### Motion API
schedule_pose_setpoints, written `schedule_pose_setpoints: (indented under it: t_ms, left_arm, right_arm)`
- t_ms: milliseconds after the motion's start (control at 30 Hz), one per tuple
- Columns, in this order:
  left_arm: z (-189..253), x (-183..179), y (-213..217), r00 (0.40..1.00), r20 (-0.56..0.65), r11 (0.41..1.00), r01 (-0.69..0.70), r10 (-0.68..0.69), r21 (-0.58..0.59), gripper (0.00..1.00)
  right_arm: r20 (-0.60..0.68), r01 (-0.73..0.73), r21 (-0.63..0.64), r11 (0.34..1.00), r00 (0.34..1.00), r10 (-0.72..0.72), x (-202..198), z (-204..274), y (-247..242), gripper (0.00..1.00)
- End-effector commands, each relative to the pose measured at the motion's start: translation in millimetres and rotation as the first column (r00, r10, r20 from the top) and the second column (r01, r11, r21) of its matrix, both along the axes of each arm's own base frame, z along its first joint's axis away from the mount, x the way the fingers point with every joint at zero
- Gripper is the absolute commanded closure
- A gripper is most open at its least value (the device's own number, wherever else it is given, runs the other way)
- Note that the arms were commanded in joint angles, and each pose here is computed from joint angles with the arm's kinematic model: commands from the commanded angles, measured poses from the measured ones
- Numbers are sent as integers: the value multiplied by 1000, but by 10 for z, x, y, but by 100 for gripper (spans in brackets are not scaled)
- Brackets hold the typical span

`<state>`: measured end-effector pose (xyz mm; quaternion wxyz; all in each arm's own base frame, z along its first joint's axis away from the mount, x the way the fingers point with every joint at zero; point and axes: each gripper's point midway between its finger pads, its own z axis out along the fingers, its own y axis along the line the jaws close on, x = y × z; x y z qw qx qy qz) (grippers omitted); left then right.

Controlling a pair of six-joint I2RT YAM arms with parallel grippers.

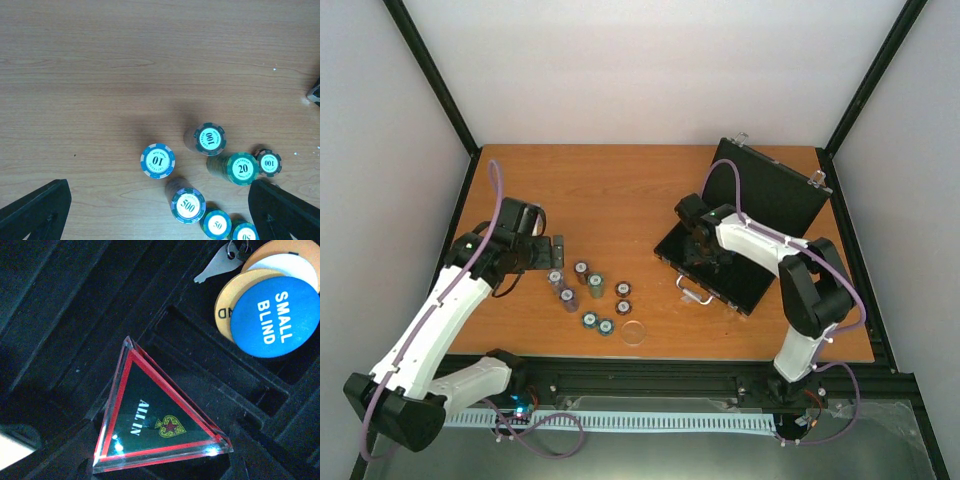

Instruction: Pack up texas hold em set

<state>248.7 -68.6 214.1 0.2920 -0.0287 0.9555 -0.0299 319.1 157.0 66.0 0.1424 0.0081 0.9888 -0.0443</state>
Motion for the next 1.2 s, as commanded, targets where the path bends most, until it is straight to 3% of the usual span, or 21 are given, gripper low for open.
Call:
schedule_pose_setpoints:
  t_ms: [0,533,733,1167]
  left_arm:
    - [-13,-21,49,999,-14,999,-41,41,11,0]
    - [-87,20,82,993,-37,994,-112,113,11,0]
    - [-109,16,70,992,-42,992,-123,123,-3,0]
    - [-105,39,78,989,-29,990,-143,143,-12,0]
  right_arm:
    - [39,17,16,1000,999,-18,216,-23,-29,29]
    - [26,38,-37,999,999,-37,316,-223,-175,28]
    - [-10,14,-22,1000,1000,-14,239,-303,-166,19]
    - [82,-52,22,998,995,50,522,115,-11,13]
